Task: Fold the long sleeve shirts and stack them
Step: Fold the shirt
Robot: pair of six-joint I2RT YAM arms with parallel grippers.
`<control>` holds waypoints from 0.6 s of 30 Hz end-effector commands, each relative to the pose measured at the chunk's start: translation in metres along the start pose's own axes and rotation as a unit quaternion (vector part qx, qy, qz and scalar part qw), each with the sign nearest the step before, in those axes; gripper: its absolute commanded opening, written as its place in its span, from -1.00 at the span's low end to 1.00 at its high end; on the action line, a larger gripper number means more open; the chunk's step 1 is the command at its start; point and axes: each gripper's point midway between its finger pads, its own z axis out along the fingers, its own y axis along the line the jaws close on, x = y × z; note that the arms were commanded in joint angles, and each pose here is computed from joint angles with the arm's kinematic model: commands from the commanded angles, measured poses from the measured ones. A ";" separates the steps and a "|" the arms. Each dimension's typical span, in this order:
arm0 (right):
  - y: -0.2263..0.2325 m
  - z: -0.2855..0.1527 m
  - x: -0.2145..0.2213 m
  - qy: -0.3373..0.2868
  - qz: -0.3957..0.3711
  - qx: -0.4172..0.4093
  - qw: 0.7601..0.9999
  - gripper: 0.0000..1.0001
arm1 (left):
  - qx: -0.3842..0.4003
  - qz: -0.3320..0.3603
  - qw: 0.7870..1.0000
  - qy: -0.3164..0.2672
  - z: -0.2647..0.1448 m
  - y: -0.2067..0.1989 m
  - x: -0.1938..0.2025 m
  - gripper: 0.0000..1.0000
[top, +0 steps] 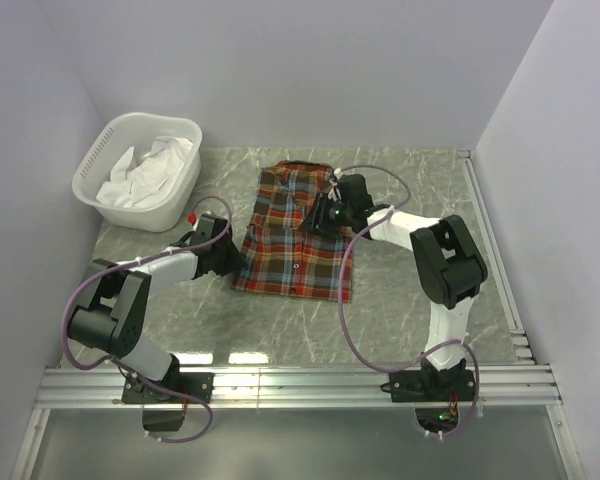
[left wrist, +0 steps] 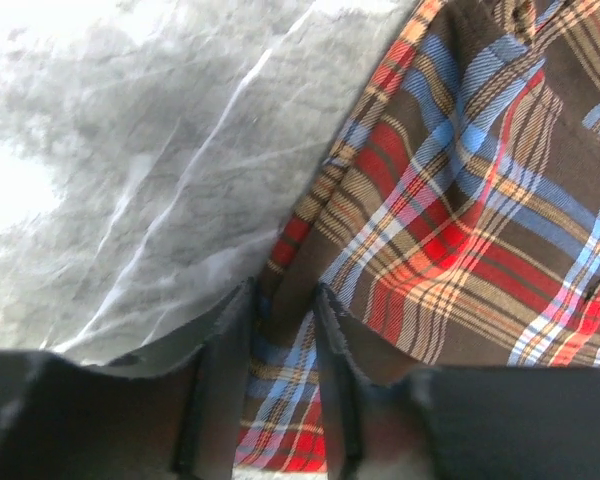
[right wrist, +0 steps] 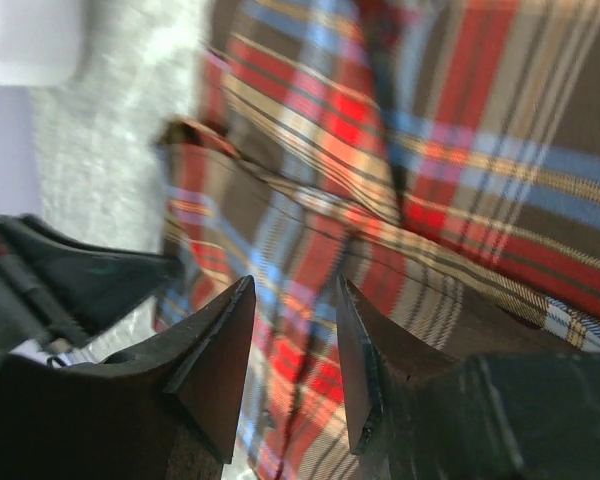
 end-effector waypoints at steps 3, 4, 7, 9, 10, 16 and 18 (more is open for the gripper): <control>0.012 0.014 0.001 0.013 0.016 -0.025 0.999 -0.10 | -0.034 0.014 0.999 0.025 0.014 0.016 0.018 -0.37; 0.009 0.019 0.005 0.022 0.021 -0.026 0.999 -0.10 | -0.037 0.015 0.999 0.028 0.015 0.018 0.020 -0.43; 0.008 0.027 0.009 0.030 0.028 -0.030 0.999 -0.10 | -0.038 0.018 0.999 0.032 0.014 0.019 0.025 -0.57; 0.009 0.031 0.010 0.032 0.031 -0.037 0.998 -0.10 | -0.040 0.022 0.998 0.034 0.013 0.019 0.026 -0.63; 0.011 0.032 0.010 0.033 0.031 -0.041 0.998 -0.11 | -0.040 0.023 0.998 0.032 0.013 0.019 0.026 -0.67; 0.018 0.032 0.002 0.024 0.023 -0.047 0.998 -0.15 | -0.043 0.026 0.998 0.033 0.011 0.021 0.028 -0.73; 0.021 0.032 -0.002 0.021 0.018 -0.050 0.998 -0.20 | -0.045 0.026 0.998 0.035 0.011 0.022 0.029 -0.74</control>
